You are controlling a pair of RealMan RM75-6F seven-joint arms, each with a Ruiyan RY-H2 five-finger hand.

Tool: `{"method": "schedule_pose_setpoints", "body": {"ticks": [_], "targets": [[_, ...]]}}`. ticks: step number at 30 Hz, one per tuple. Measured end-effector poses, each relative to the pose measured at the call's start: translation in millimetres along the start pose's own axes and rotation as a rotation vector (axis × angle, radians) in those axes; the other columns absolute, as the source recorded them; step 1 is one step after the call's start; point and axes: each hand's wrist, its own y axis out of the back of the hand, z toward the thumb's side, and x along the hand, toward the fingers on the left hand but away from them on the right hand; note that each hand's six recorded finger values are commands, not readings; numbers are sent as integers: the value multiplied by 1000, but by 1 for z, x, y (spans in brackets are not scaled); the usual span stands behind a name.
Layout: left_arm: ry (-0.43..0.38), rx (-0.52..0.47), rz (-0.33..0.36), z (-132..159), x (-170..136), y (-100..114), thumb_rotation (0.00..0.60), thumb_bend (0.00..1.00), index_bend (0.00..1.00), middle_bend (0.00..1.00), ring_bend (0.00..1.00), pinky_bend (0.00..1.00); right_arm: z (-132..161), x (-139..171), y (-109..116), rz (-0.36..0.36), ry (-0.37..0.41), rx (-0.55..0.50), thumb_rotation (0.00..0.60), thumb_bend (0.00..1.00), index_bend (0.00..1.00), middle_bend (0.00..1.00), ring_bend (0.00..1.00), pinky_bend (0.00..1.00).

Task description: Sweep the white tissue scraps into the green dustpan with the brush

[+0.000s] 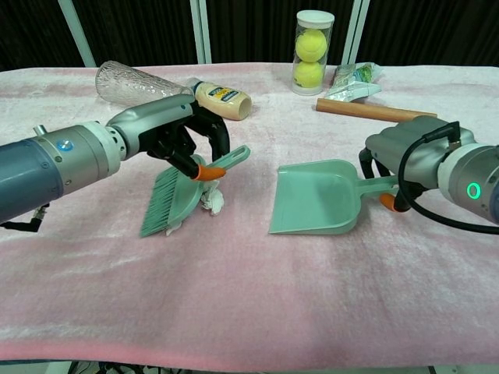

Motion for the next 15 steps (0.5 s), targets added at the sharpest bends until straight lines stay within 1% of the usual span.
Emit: {"method": "schedule_pose_setpoints", "body": {"ticks": [4, 10, 15], "targets": [[-23, -13, -3, 12, 11, -5, 600, 394, 606, 639, 911, 1000, -1, 0, 2, -3, -3, 1, 600, 508, 618, 573, 702, 807], [-51, -34, -6, 30, 30, -18, 600, 394, 609, 642, 911, 1000, -3, 0, 3, -5, -5, 2, 600, 508, 618, 573, 701, 807], [-92, -44, 4, 53, 46, -27, 600, 394, 610, 643, 911, 1000, -2, 0, 4, -4, -5, -4, 600, 507, 618, 573, 701, 808]]}}
